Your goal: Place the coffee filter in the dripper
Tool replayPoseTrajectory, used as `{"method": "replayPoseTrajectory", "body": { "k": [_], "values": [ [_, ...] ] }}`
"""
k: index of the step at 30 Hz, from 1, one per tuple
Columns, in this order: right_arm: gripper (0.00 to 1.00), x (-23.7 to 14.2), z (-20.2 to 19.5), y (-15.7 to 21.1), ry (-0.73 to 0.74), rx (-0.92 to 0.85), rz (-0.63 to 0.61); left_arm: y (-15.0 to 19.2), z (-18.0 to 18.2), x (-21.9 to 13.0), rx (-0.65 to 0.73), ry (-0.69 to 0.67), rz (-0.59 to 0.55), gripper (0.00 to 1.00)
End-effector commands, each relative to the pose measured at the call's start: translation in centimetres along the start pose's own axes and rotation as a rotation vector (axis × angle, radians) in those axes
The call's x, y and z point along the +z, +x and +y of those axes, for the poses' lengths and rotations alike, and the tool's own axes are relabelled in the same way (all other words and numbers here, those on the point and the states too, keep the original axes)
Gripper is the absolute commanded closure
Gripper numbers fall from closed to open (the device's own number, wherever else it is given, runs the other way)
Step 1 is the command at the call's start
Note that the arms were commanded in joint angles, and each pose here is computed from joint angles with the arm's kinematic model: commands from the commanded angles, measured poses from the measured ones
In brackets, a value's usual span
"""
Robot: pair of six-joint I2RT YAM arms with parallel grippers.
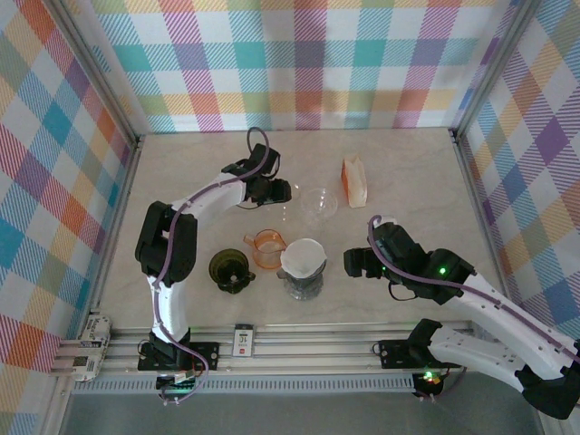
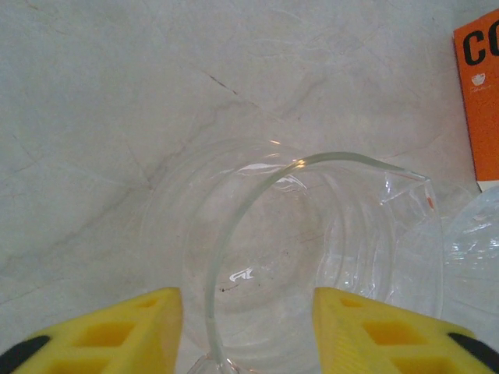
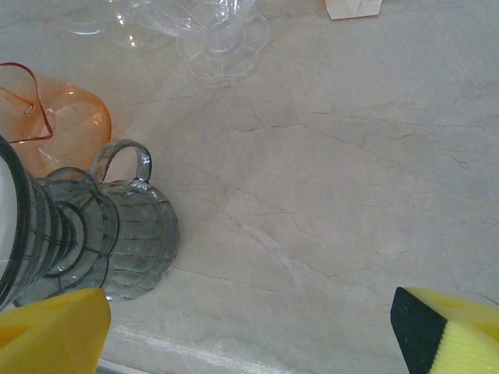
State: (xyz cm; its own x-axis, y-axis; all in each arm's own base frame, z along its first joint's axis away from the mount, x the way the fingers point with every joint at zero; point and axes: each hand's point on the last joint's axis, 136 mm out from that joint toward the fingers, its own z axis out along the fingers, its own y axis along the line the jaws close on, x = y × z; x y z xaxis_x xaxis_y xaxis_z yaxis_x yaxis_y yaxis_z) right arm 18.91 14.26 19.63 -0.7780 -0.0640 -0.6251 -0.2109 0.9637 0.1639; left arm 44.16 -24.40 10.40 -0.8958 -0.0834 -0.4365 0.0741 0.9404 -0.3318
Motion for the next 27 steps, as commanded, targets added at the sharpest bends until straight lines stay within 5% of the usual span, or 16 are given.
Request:
{"method": "replayPoseTrajectory", "body": {
  "k": [1, 6, 17, 27],
  "values": [
    [0.06, 0.1, -0.1, 0.0, -0.007, 0.008, -0.007, -1.2, 0.1, -3.3, -0.029, 0.032, -0.050, 0.47],
    [0.06, -0.1, -0.1, -0.1, -0.013, 0.005, -0.018, 1.1, 1.5, -7.0, -0.026, 0.031, -0.041, 0.40],
    [0.06, 0.5, 0.4, 0.4, -0.046, 0.007, -0.014, 10.6, 2.0, -9.6, 0.222, 0.106, 0.223, 0.41],
    [0.06, 0.5, 0.3, 0.6, -0.050, 0.011, -0.011, 10.6, 3.2, -8.1, 0.276, -0.006, 0.227, 0.44]
  ]
}}
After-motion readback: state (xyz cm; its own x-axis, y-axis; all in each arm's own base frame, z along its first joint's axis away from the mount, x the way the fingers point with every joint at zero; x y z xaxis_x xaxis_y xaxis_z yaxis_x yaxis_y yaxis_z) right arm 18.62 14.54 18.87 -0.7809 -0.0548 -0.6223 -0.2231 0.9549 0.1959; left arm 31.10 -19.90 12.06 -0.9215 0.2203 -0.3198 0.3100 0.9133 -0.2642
